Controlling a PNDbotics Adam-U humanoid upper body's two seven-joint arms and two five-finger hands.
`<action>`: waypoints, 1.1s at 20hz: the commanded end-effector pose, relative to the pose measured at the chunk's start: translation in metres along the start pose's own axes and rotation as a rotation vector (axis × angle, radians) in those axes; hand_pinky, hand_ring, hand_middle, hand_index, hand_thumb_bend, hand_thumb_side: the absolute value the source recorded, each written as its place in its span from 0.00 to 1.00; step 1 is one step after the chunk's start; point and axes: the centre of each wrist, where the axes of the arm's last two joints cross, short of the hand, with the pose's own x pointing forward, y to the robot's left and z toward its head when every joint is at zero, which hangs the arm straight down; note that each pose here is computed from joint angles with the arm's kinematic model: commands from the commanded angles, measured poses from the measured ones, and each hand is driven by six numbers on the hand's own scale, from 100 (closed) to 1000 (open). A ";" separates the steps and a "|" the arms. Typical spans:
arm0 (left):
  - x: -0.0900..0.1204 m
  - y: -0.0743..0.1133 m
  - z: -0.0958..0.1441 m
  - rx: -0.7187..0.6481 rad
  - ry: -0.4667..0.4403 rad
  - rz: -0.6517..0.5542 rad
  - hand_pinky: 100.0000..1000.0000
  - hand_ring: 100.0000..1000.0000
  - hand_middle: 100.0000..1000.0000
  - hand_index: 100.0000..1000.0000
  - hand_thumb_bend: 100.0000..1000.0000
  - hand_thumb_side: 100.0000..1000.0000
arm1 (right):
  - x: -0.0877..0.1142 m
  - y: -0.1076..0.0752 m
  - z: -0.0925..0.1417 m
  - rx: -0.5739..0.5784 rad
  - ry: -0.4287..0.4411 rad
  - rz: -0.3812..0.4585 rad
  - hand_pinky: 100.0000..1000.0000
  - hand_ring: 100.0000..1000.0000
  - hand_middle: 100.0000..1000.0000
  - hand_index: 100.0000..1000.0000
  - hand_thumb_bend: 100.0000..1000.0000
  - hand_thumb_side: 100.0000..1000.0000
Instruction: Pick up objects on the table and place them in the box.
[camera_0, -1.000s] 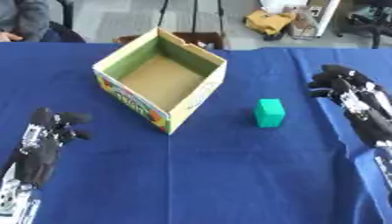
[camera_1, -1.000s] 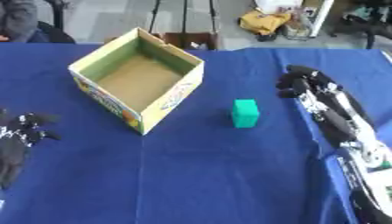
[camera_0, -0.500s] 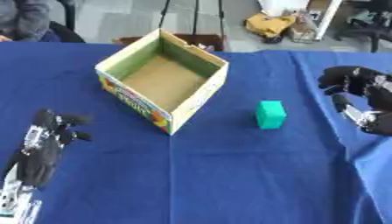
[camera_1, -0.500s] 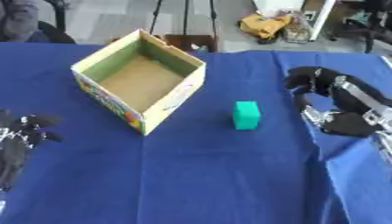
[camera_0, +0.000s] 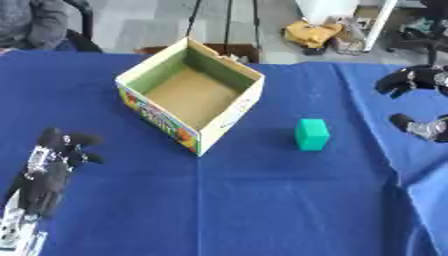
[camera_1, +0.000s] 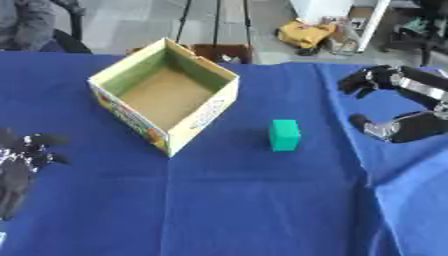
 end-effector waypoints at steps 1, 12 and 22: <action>0.006 0.006 -0.002 -0.019 -0.011 -0.031 0.57 0.79 0.56 0.60 0.35 1.00 | -0.004 -0.019 0.005 0.035 0.039 0.092 0.72 0.80 0.79 0.89 0.23 0.27; 0.006 0.005 -0.002 -0.036 -0.009 -0.035 0.57 0.79 0.56 0.60 0.34 1.00 | -0.014 -0.021 -0.027 0.128 0.067 0.274 0.70 0.82 0.81 0.88 0.51 0.37; 0.007 0.004 -0.003 -0.044 -0.013 -0.035 0.57 0.79 0.56 0.60 0.34 1.00 | -0.026 -0.006 -0.053 0.186 0.078 0.296 0.71 0.82 0.80 0.88 0.46 0.39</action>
